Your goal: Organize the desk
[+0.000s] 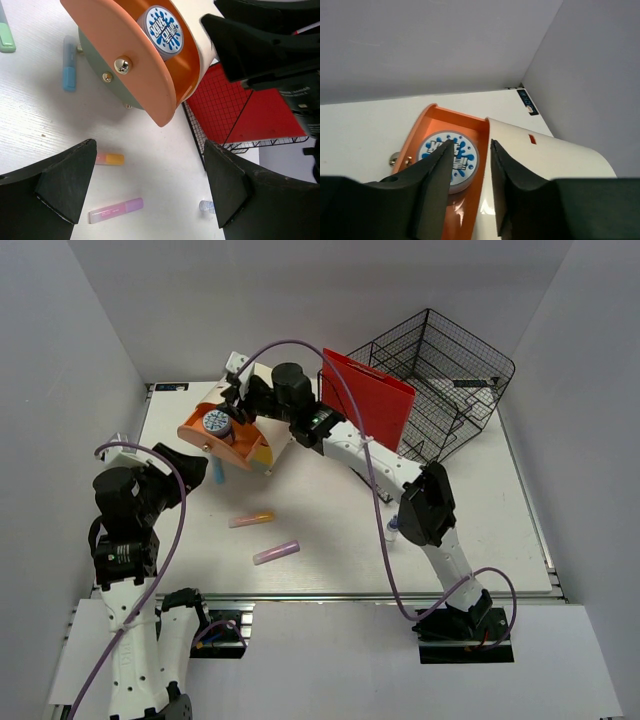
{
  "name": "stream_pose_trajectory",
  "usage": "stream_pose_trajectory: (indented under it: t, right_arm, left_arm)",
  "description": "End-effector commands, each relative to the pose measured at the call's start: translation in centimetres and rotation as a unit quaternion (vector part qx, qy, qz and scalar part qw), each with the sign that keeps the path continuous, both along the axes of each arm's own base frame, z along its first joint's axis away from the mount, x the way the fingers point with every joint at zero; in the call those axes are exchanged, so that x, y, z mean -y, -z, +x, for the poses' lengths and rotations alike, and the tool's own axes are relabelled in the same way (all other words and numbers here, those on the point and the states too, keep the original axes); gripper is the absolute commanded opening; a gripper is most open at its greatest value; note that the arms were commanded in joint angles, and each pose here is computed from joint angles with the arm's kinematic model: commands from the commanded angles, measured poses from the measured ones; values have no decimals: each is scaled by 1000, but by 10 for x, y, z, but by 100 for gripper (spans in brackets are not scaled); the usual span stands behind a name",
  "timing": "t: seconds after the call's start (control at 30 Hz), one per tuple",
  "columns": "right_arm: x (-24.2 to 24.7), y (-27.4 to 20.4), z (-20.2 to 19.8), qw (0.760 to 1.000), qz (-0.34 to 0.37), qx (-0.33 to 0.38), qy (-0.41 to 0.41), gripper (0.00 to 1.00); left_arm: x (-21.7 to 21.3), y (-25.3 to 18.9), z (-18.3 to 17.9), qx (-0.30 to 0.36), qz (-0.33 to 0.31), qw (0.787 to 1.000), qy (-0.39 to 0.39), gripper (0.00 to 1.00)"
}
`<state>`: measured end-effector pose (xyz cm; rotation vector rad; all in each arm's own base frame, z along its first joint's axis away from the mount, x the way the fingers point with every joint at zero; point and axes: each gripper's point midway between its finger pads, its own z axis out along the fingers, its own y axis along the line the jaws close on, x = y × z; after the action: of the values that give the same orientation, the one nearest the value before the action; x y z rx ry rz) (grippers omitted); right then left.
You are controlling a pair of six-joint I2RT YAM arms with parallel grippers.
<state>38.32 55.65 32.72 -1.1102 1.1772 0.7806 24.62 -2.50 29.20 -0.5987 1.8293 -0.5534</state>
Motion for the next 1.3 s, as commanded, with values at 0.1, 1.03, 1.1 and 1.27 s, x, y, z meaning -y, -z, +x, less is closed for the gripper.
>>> stream_pose_trajectory:
  t: [0.1,1.03,1.1,1.27]
  right_arm:
    - [26,-64,-33,997,14,41,-61,13]
    - [181,-83,-106,993,-68,-68,-72,0]
    - [196,-91,-112,994,-62,-67,-61,0]
    - [215,-83,-118,993,-64,-81,-51,0]
  left_arm:
    - [2,0,5,4,-3,1000,6,96]
    - [-7,75,81,-70,-23,997,24,7]
    - [-8,75,86,-70,-24,997,23,7]
    - [-10,82,99,-80,-28,996,26,8]
